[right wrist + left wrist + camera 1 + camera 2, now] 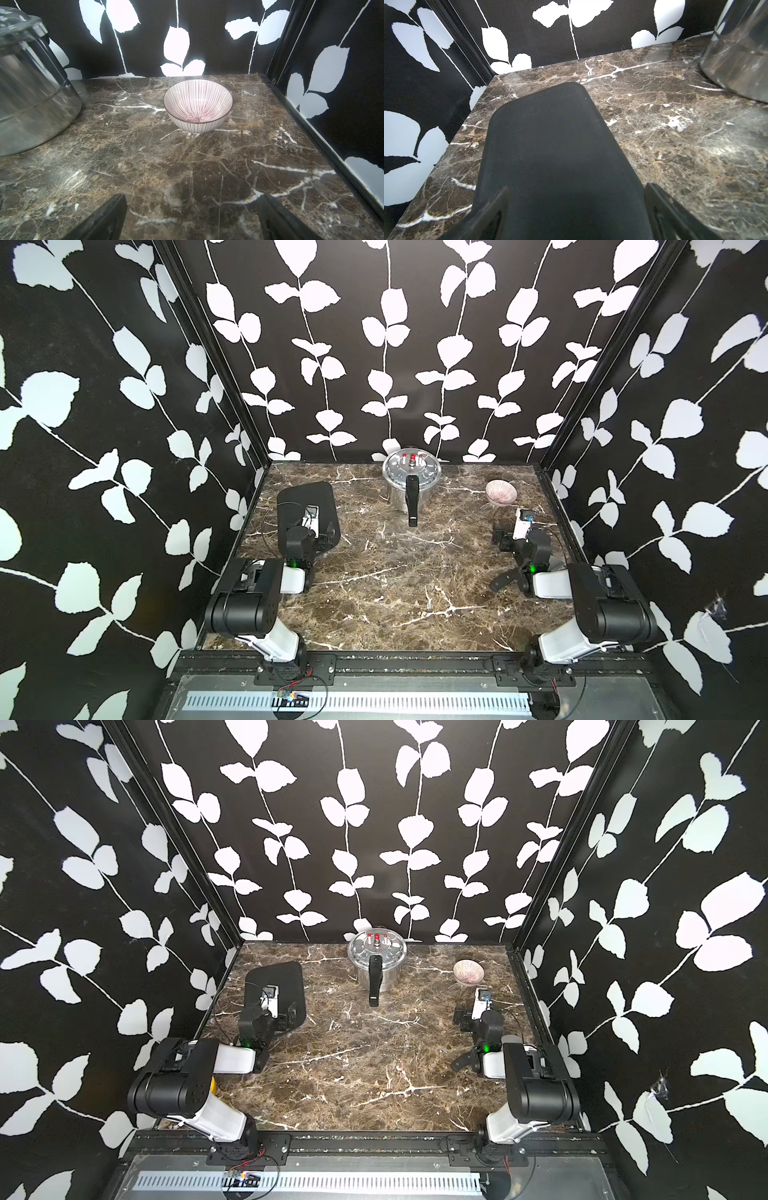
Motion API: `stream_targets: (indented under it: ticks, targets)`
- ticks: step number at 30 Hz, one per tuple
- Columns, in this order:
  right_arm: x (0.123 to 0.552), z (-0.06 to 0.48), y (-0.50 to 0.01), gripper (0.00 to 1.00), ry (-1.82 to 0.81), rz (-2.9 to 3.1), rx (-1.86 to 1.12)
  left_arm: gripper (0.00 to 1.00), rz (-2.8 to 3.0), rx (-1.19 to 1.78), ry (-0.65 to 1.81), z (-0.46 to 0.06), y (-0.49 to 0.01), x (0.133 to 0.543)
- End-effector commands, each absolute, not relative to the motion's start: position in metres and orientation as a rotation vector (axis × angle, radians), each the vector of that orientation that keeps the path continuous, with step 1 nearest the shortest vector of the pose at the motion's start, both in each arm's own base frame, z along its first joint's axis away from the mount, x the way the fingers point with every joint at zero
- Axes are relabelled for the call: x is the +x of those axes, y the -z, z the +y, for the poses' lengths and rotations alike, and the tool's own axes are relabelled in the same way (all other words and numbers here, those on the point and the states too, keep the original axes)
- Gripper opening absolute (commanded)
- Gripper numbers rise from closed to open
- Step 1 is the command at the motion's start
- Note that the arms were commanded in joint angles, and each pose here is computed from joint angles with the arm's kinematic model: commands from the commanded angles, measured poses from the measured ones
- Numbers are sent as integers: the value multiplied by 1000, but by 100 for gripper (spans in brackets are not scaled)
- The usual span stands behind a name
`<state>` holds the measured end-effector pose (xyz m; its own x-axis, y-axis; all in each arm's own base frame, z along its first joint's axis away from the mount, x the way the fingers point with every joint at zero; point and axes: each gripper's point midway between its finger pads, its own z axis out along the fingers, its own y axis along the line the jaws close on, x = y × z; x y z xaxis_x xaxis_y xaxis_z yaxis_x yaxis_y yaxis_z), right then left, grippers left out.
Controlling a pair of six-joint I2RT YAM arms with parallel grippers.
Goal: Align the knife with the edge of the cutting board
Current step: Move the work surface to the center of the board.
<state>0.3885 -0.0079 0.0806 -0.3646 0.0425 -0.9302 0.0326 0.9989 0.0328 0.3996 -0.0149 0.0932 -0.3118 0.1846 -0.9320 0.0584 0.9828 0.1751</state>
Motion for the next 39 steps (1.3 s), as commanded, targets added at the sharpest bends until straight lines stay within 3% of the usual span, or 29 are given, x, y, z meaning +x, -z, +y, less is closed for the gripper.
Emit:
stream_targets:
  ticks: [1,17,22,25,29,34,39]
  targets:
    - [395,-9,-94,100,-8,1896,53,98,1865,191,-120,-18,-100,403]
    - [395,-9,-95,100,-5,1892,54,99,1877,124,-150,-5,-102,404]
    - [377,-21,-128,99,46,1815,118,98,1958,8,-187,9,-135,396]
    - [358,-44,-135,99,67,1903,379,99,2067,-269,-243,36,-165,381]
    - [344,-53,-153,99,-36,1948,713,98,2143,-223,-152,21,-184,383]
    - [363,-16,-165,100,-305,1986,662,99,2238,-239,-24,4,-165,393]
    - [373,11,-166,99,-297,2083,576,98,2363,-301,140,-16,-125,390]
